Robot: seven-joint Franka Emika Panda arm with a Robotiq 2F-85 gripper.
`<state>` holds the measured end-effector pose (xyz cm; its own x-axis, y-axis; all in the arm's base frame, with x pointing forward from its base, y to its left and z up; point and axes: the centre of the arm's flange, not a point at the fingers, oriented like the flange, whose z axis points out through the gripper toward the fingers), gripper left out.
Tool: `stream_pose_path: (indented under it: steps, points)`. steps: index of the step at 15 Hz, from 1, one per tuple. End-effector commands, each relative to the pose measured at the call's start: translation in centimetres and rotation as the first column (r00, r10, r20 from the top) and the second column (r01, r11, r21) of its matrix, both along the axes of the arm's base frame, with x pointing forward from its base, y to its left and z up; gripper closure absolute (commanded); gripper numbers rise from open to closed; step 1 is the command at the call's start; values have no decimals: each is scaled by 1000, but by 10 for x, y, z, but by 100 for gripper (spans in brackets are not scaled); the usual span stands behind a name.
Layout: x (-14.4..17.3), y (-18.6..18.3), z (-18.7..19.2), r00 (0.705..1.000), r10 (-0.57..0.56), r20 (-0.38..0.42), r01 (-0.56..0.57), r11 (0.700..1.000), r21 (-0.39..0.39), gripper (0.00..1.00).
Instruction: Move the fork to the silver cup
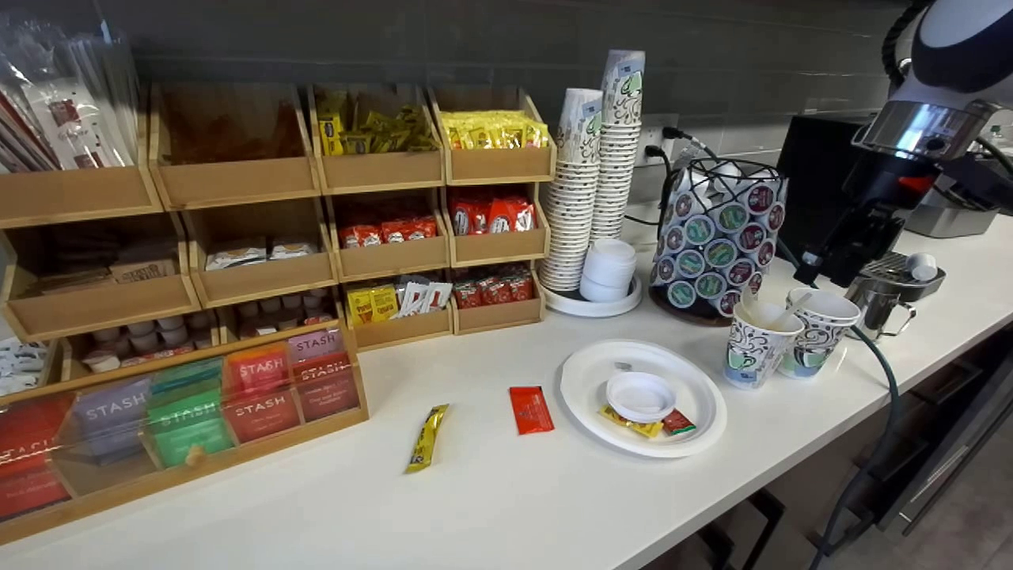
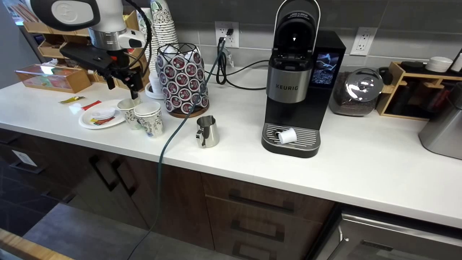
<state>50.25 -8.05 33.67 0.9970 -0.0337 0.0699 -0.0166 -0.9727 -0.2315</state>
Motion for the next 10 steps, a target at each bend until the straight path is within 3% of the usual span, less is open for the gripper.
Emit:
stream_pose_path:
  steps: [1,5,6,10]
  points:
    - [0,-6,-15,999,20,49,-23,998,61,18]
    - [0,-8,-21,998,53,39,-55,996,75,45]
    - [1,-9,-23,998,59,37,-61,996,68,59]
    - [1,-11,-30,998,58,28,-59,997,46,54]
